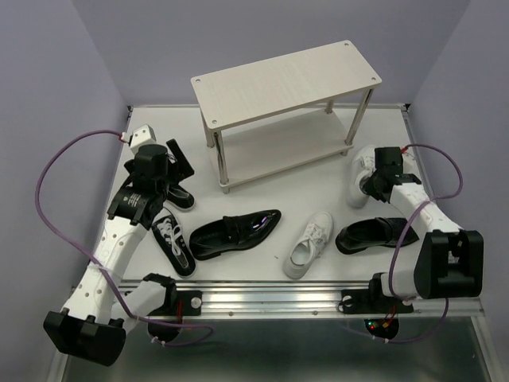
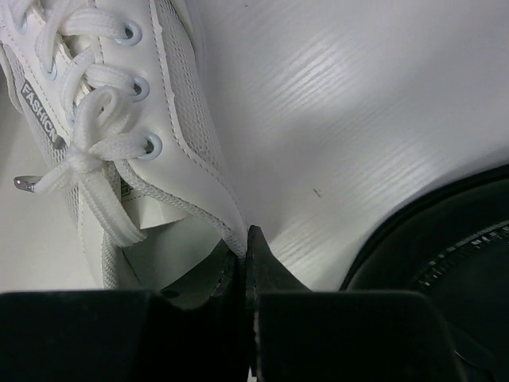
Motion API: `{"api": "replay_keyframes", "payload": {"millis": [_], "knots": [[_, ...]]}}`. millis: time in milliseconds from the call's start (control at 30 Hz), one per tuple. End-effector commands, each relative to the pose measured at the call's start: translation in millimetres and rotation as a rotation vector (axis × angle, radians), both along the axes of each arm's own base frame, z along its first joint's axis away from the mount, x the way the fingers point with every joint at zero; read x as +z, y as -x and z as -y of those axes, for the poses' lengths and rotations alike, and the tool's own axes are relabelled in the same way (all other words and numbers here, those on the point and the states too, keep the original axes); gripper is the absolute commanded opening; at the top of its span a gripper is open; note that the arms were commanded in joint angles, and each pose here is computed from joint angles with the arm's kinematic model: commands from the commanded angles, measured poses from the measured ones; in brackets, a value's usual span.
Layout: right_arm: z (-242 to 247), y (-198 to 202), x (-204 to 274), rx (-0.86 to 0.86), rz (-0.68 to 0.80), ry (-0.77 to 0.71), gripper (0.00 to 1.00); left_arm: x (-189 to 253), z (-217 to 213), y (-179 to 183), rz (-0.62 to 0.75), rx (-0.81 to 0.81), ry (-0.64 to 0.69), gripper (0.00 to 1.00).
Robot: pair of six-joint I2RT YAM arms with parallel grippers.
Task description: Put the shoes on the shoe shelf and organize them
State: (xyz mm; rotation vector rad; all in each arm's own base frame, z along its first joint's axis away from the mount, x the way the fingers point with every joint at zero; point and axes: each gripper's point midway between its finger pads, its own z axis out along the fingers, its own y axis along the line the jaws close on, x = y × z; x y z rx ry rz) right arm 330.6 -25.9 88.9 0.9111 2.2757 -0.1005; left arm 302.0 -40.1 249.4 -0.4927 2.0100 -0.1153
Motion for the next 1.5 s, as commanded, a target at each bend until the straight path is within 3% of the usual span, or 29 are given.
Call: {"api": "replay_keyframes", "payload": {"millis": [0, 200, 400, 567, 700, 933, 1133, 1167, 1467], "knots": [[19.3, -0.5, 59.3, -0.045, 0.099, 0.088, 0.01, 27.8, -4.6, -3.6, 0.054, -0.007, -0.038, 0.99], [28.3, 31.8, 104.4, -0.080, 0.110, 0.127, 0.01, 33.0, -5.0, -2.8, 0.034, -0.033, -0.075, 0.99], [27.7, 43.4, 195.3, -0.029, 0.308, 0.158, 0.01, 52.7, -7.6, 1.7, 0.089, -0.043, -0.088, 0.99], [6.4, 25.0, 282.6, 0.158, 0.465, 0.164, 0.01, 64.8, -11.7, 8.6, 0.130, -0.026, -0.078, 0.99], [-19.0, 3.6, 326.6, 0.310, 0.528, 0.117, 0.01, 67.2, -13.6, 10.7, 0.140, -0.016, -0.074, 0.99], [-76.1, -36.2, 428.2, 0.624, 0.769, 0.027, 0.01, 58.0, -12.7, 12.2, 0.124, -0.006, -0.053, 0.99], [-146.1, -62.8, 450.2, 0.847, 0.875, -0.078, 0.01, 52.8, -15.2, 14.8, 0.116, 0.018, -0.040, 0.99], [-176.8, -65.9, 450.9, 0.909, 0.895, -0.093, 0.01, 53.4, -16.3, 15.5, 0.118, 0.023, -0.038, 0.99], [-247.4, -106.6, 438.3, 0.843, 0.909, -0.099, 0.01, 38.4, -17.8, 21.3, 0.092, 0.049, -0.014, 0.99]]}}
